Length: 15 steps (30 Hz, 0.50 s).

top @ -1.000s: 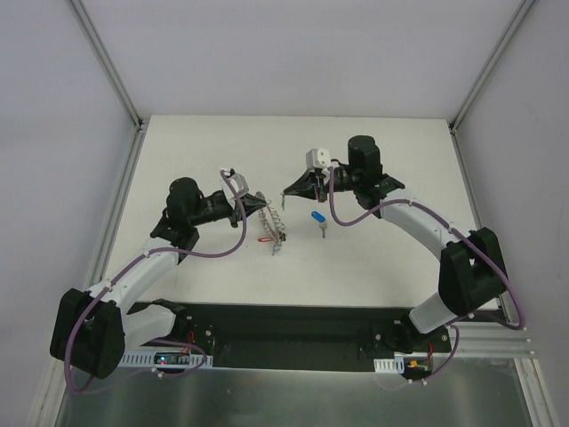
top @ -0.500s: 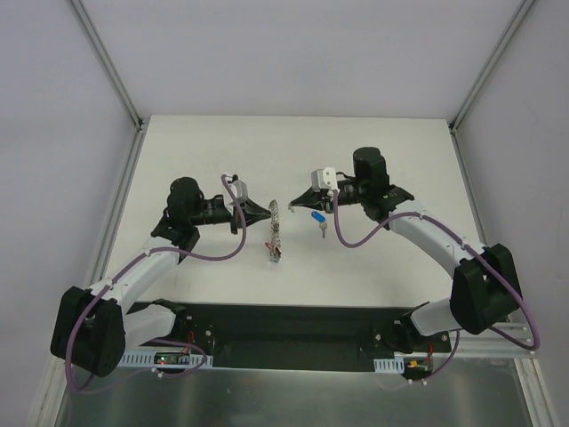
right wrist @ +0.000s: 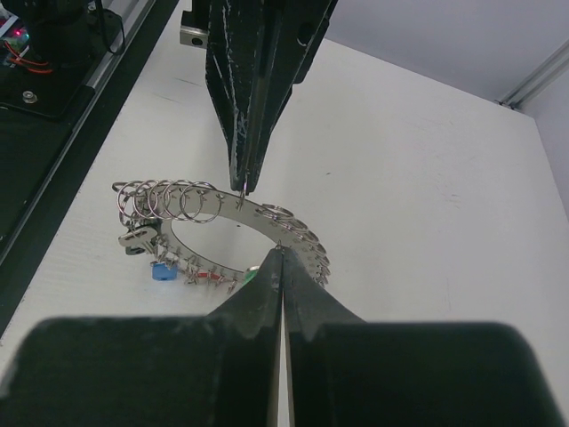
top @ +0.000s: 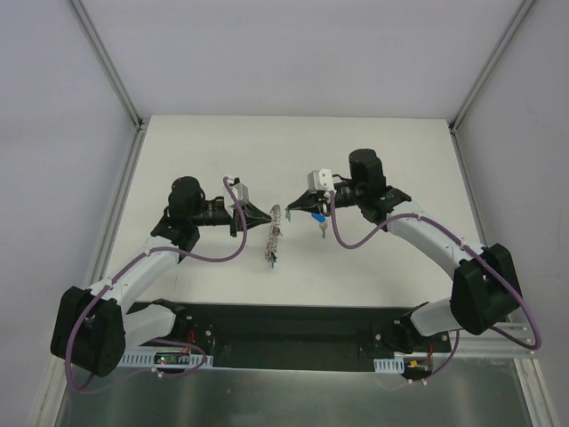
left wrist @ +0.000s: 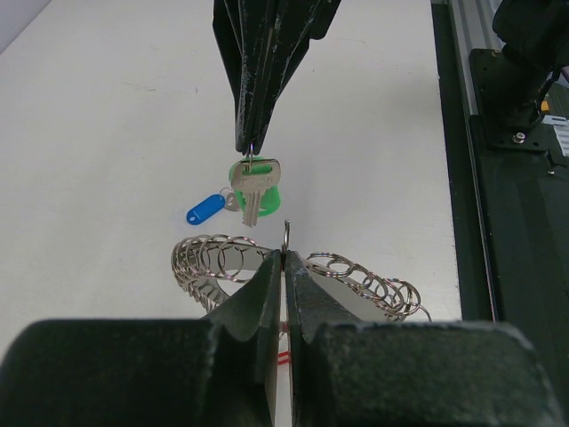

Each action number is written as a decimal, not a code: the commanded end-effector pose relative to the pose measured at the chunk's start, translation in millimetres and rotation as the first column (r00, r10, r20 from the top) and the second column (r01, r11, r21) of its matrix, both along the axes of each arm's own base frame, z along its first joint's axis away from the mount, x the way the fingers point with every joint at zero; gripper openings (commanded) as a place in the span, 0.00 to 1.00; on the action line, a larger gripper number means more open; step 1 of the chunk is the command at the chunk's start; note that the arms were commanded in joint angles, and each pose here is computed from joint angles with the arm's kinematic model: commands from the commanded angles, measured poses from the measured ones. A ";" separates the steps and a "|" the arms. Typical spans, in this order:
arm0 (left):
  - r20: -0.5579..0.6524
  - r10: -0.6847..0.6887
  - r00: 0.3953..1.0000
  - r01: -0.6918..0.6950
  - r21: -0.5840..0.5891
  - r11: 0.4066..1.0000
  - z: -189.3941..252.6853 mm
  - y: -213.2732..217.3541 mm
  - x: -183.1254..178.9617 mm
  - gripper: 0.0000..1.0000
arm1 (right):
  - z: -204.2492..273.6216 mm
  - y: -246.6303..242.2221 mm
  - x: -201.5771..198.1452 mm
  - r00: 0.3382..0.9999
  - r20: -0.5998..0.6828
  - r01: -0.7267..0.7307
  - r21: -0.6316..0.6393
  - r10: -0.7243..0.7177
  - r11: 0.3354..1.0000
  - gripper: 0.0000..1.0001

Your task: Put the keys on the keyring

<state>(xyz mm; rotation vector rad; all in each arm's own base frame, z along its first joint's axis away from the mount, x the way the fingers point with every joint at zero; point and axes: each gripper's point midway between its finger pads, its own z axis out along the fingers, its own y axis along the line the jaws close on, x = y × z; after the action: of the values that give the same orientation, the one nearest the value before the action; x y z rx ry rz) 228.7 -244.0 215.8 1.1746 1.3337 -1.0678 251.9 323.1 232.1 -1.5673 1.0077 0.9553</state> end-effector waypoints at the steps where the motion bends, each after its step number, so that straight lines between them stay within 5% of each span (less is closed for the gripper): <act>1: 0.132 -0.029 0.991 0.034 -0.031 0.999 29.8 -2.8 1.4 0.00 | 26.1 4.6 -7.0 0.998 0.016 -0.054 0.052 0.053 0.997 0.01; 15: 0.150 0.036 0.988 -0.029 -0.048 0.998 34.8 -0.4 8.7 0.00 | 30.1 12.4 -12.3 0.995 -0.064 -0.069 0.058 0.073 0.996 0.01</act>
<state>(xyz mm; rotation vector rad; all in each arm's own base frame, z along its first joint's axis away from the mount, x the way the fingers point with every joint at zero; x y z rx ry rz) 235.8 -242.1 217.3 1.1505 1.3436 -1.0210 243.2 327.4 239.5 -1.5431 1.0482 1.0500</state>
